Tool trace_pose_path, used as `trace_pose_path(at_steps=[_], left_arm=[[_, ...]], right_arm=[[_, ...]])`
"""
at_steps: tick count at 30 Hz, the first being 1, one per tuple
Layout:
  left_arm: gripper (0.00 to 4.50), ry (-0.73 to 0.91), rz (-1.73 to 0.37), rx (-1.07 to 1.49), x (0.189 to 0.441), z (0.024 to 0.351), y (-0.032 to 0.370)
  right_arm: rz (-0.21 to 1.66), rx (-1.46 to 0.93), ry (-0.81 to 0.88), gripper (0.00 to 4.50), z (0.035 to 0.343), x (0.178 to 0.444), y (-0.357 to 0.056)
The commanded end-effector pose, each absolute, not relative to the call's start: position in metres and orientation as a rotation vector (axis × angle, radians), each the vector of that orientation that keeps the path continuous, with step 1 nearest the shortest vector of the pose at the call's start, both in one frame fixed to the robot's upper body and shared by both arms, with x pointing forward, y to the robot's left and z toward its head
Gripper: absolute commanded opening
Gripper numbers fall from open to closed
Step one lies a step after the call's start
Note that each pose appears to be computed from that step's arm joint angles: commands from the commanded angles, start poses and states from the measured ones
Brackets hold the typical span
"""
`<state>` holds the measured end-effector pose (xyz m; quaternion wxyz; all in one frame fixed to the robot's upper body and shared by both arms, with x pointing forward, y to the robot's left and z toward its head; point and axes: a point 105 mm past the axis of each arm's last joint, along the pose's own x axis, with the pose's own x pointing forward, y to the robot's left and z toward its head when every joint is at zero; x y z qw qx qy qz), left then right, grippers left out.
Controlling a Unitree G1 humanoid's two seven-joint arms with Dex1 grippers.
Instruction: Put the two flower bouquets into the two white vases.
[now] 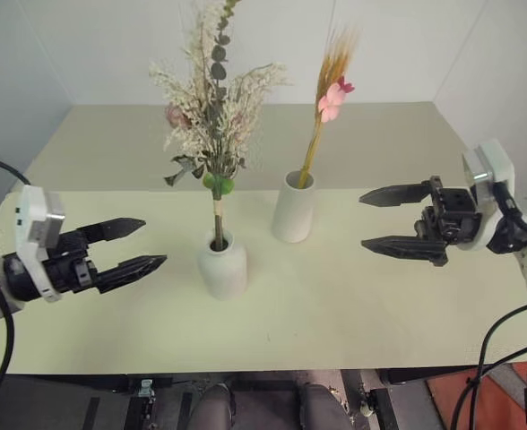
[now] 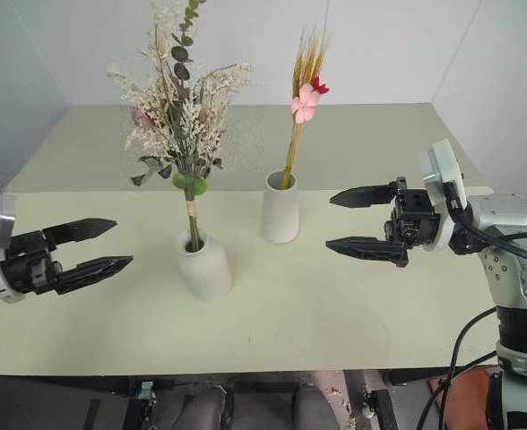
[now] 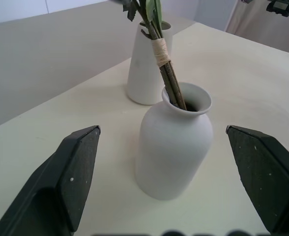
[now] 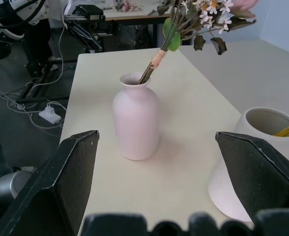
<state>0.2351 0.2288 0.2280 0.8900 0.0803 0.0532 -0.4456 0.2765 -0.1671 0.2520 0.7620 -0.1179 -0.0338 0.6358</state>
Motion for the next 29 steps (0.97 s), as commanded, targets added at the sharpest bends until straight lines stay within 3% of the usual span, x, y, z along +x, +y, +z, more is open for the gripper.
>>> trace_pose_path(at_steps=[1,7,29], left_arm=[[4.48,0.072,-0.940,0.264,0.228,0.246,0.244],[4.48,0.061,-0.998,0.296,0.222,0.262,0.251],[4.48,0.030,-1.058,0.254,0.231,0.258,0.235]], right_arm=[[1.334,-0.288,-0.079,4.50,0.260,0.276,-0.178],[1.282,-0.293,-0.062,4.50,0.257,0.280,-0.186],[1.187,-0.283,-0.058,4.50,0.251,0.280,-0.195]])
